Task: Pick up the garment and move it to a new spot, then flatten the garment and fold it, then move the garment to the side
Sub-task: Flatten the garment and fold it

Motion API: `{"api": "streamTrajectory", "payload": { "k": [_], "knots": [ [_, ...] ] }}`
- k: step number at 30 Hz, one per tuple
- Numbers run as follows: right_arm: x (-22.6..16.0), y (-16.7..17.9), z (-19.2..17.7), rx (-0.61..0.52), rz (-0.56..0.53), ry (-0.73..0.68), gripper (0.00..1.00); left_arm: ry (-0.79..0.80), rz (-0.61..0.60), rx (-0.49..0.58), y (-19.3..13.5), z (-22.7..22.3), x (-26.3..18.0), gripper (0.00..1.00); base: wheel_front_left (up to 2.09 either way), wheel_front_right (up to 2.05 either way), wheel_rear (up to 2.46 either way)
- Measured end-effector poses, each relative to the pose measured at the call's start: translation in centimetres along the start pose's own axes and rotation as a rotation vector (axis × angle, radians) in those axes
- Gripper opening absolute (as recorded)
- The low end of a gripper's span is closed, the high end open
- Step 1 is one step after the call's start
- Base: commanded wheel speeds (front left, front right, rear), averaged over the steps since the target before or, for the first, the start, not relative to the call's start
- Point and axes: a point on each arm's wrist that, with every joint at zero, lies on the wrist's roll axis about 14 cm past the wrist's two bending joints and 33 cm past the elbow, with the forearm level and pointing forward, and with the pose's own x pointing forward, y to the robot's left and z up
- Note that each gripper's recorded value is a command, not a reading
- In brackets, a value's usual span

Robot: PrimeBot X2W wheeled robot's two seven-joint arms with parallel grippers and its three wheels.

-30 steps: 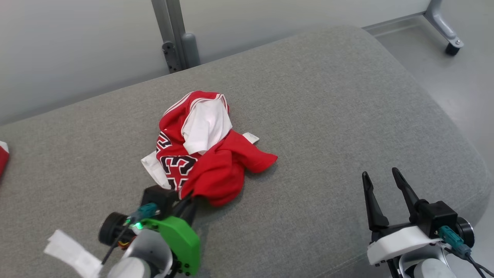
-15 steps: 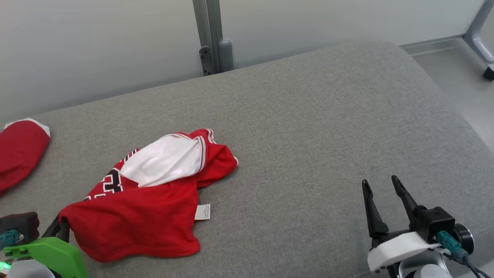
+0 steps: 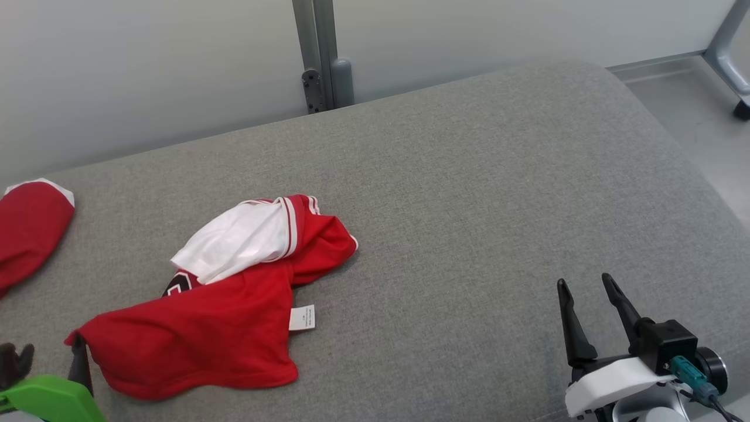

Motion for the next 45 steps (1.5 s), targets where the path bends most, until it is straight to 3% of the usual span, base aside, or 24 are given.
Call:
{"api": "streamTrajectory", "payload": {
  "k": [3,8,16,28,30,32,34,38,45],
  "knots": [
    [0.2,-0.2,0.1,-0.003,-0.003,-0.002,1.00,-0.115,-0.016,0.006,-0.2,3.9,-0.6,1.00,0.00,0.00,0.00],
    [0.4,0.3,-0.2,-0.004,0.010,0.007,1.00,-0.163,-0.202,0.027,-6.6,7.0,-1.4,1.00,0.00,0.00,0.00],
    [0.9,0.5,0.4,-0.006,0.014,-0.008,1.00,-0.034,-0.440,0.101,-15.4,5.9,0.6,1.00,0.00,0.00,0.00],
    [-0.4,-2.3,-0.4,-0.019,-0.076,0.025,1.00,0.115,-0.479,0.199,-17.0,2.9,4.7,1.00,0.00,0.00,0.00],
    [-0.5,-2.4,-0.5,-0.019,-0.080,0.028,1.00,0.131,-0.470,0.206,-16.7,2.5,5.1,0.87,0.00,0.00,0.00],
    [-0.5,-2.3,-0.5,-0.018,-0.080,0.029,1.00,0.152,-0.462,0.217,-16.4,1.9,5.3,0.48,0.00,0.00,0.00],
    [-0.5,-2.2,-0.5,-0.017,-0.078,0.028,1.00,0.179,-0.464,0.229,-16.4,1.3,5.4,0.00,0.00,0.00,0.00],
    [-0.5,-2.2,-0.3,-0.012,-0.078,0.022,1.00,0.184,-0.488,0.244,-16.8,1.4,5.1,0.00,0.00,0.00,0.00],
    [-1.2,-2.5,0.1,-0.009,-0.090,0.008,1.00,-0.016,-0.621,0.308,-21.9,8.3,2.5,0.00,0.00,0.00,0.00]
  ]
}}
